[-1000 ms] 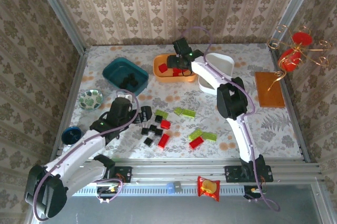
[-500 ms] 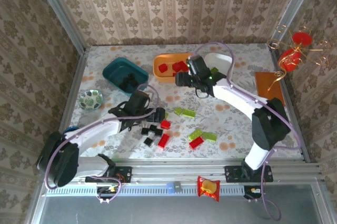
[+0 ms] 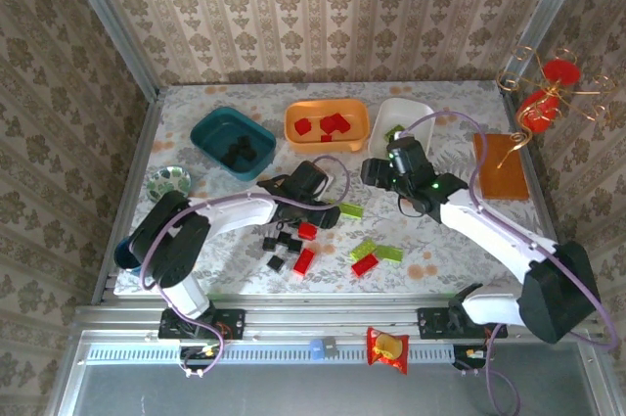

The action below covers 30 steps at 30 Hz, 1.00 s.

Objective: Sort the legos into containers by color
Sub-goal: Pick up the lego from the center of the table.

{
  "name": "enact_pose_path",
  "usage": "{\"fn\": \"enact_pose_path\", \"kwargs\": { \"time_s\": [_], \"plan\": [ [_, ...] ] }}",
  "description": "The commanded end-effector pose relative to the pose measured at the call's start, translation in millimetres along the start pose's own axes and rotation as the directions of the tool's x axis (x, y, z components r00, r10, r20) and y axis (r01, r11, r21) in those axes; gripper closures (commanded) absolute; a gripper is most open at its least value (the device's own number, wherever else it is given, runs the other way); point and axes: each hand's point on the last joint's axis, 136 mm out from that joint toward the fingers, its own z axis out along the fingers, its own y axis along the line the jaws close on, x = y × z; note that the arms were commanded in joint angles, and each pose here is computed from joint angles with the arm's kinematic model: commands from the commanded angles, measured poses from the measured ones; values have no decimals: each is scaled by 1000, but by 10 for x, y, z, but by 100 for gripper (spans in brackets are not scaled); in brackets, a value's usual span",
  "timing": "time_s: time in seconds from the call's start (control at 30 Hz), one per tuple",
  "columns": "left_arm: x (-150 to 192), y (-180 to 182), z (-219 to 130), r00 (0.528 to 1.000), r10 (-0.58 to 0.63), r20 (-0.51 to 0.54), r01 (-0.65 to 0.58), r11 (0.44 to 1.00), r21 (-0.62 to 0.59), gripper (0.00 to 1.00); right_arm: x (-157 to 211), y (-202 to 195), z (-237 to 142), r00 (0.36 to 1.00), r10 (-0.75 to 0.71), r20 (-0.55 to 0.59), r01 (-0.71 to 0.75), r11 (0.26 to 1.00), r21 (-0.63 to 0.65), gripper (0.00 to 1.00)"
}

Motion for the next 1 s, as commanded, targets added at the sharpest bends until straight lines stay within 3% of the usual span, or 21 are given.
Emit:
{"fn": "enact_pose_path", "kwargs": {
  "time_s": [0.0, 0.33, 0.67, 0.97],
  "plan": [
    [21, 74, 86, 998, 46, -46, -48, 998, -50, 33, -38, -132, -86, 999, 32, 40, -33, 999, 42, 22],
    [-30, 98, 277, 996, 52, -73, -57, 996, -68, 41, -106, -168, -177, 996, 48, 70, -51, 998, 37, 22],
    [-102, 75, 423, 995, 48, -85, -52, 997, -52, 38, -121, -221, -229, 995, 58, 83, -61, 997, 35, 21],
    [-157, 100, 470, 998, 36, -56, -38, 999, -37, 63, -88, -245, -227, 995, 61, 76, -64, 997, 33, 21]
  ]
}}
